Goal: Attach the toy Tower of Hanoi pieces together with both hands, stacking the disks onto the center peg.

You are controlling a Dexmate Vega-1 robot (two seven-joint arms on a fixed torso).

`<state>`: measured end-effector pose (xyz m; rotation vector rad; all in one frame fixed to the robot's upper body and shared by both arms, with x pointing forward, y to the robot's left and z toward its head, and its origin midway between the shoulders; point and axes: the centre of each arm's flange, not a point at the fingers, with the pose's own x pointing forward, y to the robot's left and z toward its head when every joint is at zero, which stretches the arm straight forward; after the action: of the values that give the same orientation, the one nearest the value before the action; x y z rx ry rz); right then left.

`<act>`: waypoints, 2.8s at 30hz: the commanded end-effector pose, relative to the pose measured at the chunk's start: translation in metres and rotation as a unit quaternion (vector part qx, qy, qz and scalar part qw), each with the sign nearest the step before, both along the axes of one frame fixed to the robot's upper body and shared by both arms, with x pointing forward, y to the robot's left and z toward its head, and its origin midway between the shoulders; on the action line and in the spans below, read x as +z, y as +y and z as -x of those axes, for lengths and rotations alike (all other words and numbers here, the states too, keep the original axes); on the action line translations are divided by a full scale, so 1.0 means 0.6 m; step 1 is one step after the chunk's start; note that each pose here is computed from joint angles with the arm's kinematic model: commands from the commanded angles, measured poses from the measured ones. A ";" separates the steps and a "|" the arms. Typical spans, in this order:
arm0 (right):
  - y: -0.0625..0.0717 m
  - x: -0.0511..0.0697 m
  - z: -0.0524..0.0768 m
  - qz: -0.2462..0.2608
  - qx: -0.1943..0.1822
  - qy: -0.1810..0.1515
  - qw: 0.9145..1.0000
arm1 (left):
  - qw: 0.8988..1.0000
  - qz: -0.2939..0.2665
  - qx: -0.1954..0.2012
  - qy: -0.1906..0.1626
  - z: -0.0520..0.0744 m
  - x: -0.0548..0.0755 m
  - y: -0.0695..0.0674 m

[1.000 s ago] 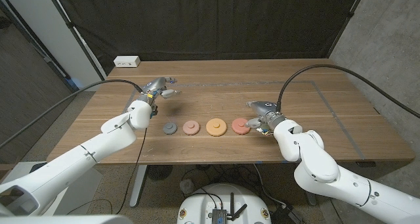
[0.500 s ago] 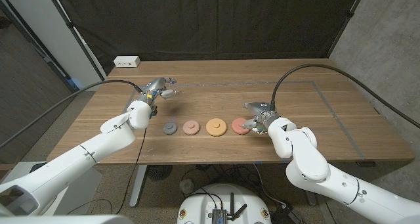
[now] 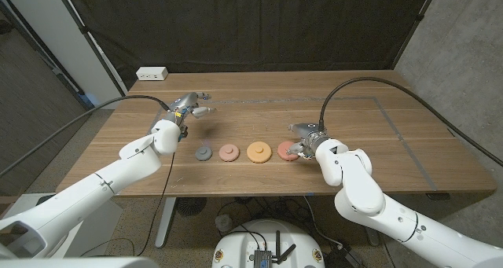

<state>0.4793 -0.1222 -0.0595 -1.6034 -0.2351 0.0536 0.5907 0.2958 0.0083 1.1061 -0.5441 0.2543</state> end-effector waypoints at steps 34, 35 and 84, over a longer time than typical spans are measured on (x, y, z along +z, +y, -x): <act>0.010 -0.018 -0.040 0.021 -0.025 0.057 0.998 | 1.000 0.006 0.000 0.002 -0.012 -0.001 0.008; 0.010 -0.018 -0.041 0.020 -0.026 0.058 0.998 | 1.000 0.006 -0.001 0.002 -0.013 -0.001 0.008; 0.027 -0.025 -0.062 0.093 -0.053 0.103 0.989 | 1.000 0.019 -0.005 0.009 -0.022 -0.017 0.016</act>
<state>0.5144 -0.1100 -0.0737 -1.7593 -0.0064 0.1286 0.6032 0.3034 0.0012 1.0787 -0.5297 0.2440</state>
